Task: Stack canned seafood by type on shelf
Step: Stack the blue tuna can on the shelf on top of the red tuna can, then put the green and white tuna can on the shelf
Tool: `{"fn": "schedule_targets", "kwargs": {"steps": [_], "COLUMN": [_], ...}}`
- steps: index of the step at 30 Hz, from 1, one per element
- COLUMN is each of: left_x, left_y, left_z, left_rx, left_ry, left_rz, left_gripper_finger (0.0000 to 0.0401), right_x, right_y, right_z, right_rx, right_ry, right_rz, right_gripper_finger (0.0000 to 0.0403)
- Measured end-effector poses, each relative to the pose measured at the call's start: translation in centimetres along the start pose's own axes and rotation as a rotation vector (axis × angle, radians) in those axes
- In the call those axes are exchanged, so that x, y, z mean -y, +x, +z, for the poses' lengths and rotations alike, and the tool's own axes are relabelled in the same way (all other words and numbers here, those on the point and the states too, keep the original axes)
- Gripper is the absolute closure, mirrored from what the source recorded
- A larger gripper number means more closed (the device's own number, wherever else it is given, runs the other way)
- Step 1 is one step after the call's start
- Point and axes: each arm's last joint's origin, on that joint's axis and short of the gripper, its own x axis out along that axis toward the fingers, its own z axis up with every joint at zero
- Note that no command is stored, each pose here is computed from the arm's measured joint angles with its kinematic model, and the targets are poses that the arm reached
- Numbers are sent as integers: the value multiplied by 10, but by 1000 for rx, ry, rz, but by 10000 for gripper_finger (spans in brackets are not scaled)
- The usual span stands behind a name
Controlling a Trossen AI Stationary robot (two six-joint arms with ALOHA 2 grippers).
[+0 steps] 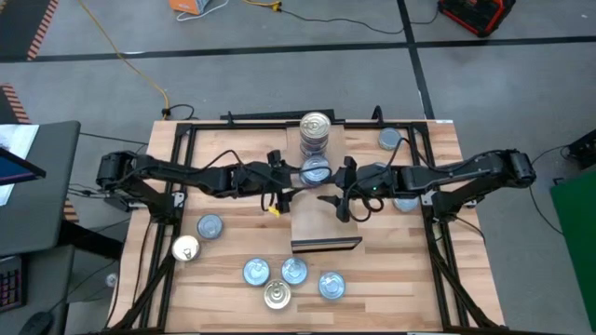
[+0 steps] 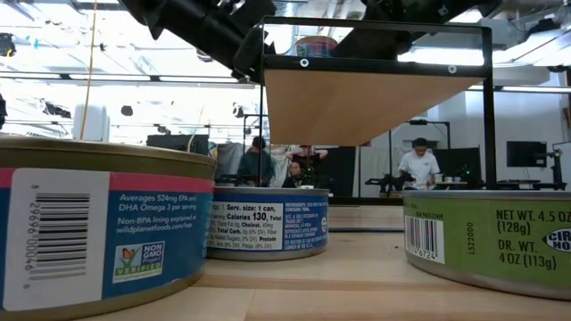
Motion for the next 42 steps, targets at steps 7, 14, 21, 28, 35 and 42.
{"fn": "schedule_targets", "kwargs": {"steps": [7,14,21,28,35,42], "left_x": [2,-4,-4,-1,-5,4], "left_y": [-1,0,0,-9,-52,-56], "left_z": [-4,-9,-8,-7,17,20], "left_rx": [-49,-87,-79,-111,-34,-14], "left_ry": [-51,-115,-104,-60,-110,-167], "left_rz": [13,26,27,4,-13,-116], "left_gripper_finger": [142,142,142,143,143,143], "right_x": [-8,7,22,21,34,69], "right_y": [-14,-21,-9,-10,-51,-60], "right_z": [23,17,8,2,4,-29], "right_rx": [49,-128,-208,-312,-388,-541], "right_ry": [-26,-80,-54,-101,-19,128], "right_rz": [16,-308,-403,-405,-454,-622], "right_gripper_finger": [137,137,137,137,137,145]}}
